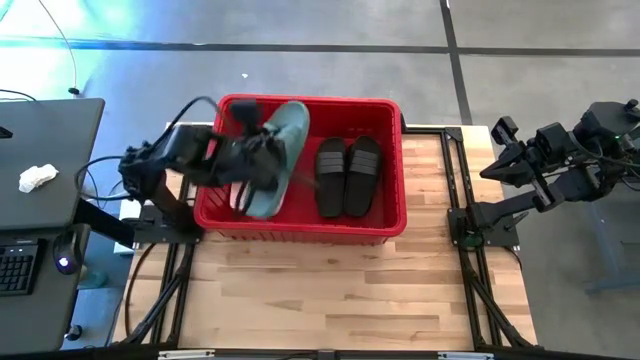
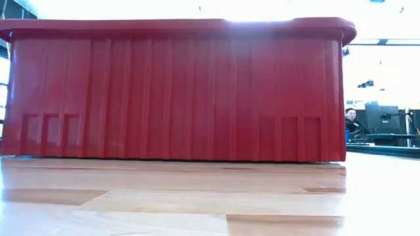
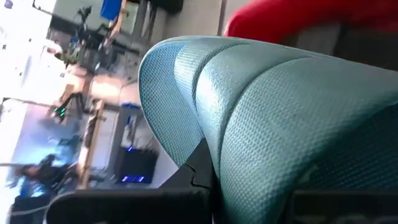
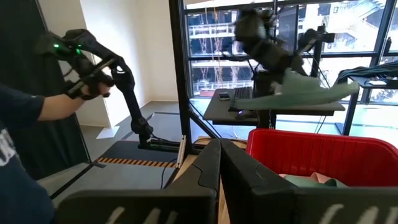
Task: Pick and place slides into bin
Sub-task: Put the green slide into the red bin
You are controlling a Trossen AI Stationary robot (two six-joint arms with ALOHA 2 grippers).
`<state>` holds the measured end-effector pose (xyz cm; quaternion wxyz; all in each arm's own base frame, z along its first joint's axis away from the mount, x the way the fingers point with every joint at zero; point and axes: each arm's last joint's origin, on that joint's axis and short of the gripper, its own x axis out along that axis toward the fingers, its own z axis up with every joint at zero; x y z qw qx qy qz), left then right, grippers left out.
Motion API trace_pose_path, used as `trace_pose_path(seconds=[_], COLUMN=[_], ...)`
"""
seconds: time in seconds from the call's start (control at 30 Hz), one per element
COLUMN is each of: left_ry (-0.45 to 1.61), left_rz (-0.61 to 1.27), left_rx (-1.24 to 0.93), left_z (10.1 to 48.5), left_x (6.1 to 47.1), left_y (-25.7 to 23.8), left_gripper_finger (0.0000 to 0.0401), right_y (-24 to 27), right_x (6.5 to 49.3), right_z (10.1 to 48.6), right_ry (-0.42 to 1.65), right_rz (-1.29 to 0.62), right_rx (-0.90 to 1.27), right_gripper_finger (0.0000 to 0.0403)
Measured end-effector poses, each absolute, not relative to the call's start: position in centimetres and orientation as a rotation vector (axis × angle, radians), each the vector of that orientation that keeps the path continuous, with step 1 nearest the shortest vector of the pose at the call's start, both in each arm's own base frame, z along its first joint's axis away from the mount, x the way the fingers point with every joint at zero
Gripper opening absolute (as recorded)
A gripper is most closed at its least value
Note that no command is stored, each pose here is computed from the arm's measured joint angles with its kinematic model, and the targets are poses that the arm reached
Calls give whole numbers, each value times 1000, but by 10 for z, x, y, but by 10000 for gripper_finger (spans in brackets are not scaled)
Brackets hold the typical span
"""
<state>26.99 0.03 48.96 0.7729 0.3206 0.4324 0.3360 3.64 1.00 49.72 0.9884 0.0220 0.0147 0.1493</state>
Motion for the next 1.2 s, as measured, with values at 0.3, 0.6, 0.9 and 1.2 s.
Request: trace_pose_path(seconds=[0.3,0.6,0.9,1.2], left_ry=[1258,1495,1420,1540], left_rz=[829,935,798,739], left_rx=[715,600,585,501], left_z=[458,408,344,296], left_x=[271,206,190,190], left_y=[80,112,114,134], left_gripper_finger=[0,0,0,0], right_y=[10,10,10,10], right_x=[37,36,36,36], right_z=[497,493,493,493], right_ry=[34,69,74,74], right_rz=[300,299,299,299], right_rx=[44,44,44,44], right_gripper_finger=[0,0,0,0])
